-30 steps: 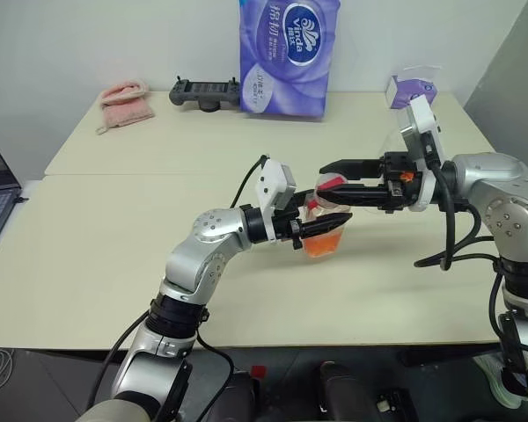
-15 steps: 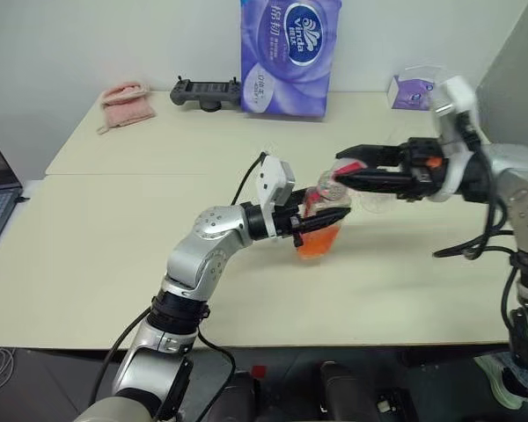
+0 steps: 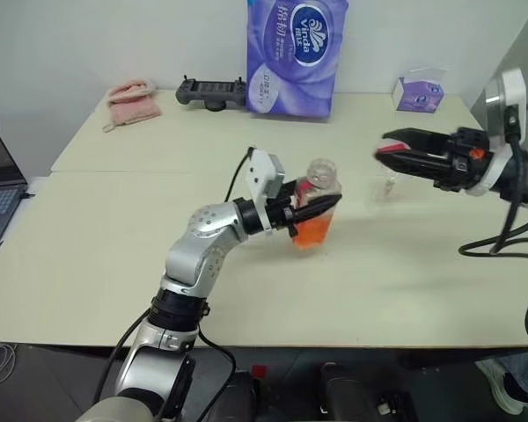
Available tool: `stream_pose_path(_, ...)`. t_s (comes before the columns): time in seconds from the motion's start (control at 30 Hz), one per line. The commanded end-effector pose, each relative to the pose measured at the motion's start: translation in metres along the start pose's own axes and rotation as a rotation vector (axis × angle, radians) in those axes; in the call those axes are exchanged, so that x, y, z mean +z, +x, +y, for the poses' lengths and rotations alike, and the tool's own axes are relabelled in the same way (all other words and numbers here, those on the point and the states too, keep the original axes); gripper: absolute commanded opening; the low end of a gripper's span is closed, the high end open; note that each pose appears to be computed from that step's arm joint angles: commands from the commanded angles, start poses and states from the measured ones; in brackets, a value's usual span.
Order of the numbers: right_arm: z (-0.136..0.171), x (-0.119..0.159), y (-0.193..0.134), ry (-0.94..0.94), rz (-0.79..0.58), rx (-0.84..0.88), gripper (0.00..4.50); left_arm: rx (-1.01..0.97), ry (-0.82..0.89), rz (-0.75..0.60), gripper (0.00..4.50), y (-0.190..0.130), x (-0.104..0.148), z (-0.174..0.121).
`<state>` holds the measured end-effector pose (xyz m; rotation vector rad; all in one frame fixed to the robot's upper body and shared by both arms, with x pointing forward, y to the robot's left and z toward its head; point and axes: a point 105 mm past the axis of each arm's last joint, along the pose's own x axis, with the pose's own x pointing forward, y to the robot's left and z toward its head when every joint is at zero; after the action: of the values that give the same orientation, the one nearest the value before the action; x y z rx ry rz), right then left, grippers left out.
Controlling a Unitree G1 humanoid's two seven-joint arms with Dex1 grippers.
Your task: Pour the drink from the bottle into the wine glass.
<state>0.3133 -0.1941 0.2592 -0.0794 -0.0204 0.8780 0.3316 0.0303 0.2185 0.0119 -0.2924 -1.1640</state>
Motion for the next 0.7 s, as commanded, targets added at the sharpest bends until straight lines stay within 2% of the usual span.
stream_pose_path(0.03,-0.017,-0.025,-0.038,0.042,0.003,-0.310,1.69,0.055,0.083,-0.071,1.87,-0.001,0.021,0.013)
stream_pose_path(0.2,-0.034,-0.107,-0.063,0.121,0.190,-0.640,1.69,0.097,0.091,-0.089,1.84,-0.001,0.021,0.025)
stream_pose_path(0.27,-0.049,-0.125,-0.070,0.136,0.214,-0.763,1.69,0.128,0.104,-0.099,1.84,-0.001,0.022,0.031)
stream_pose_path(0.33,-0.060,-0.139,-0.076,0.129,0.239,-0.856,2.43,0.172,0.120,-0.110,1.84,-0.003,0.024,0.041)
stream_pose_path(0.4,-0.061,-0.157,-0.076,0.127,0.284,-0.856,3.00,0.232,0.151,-0.109,1.84,-0.009,0.025,0.053)
stream_pose_path(0.53,-0.060,-0.162,-0.072,0.124,0.277,-0.824,4.46,0.331,0.177,-0.110,1.84,-0.024,0.025,0.072)
stream_pose_path(0.7,-0.059,-0.156,-0.071,0.086,0.314,-0.762,4.50,0.439,0.214,-0.093,1.84,-0.044,0.022,0.091)
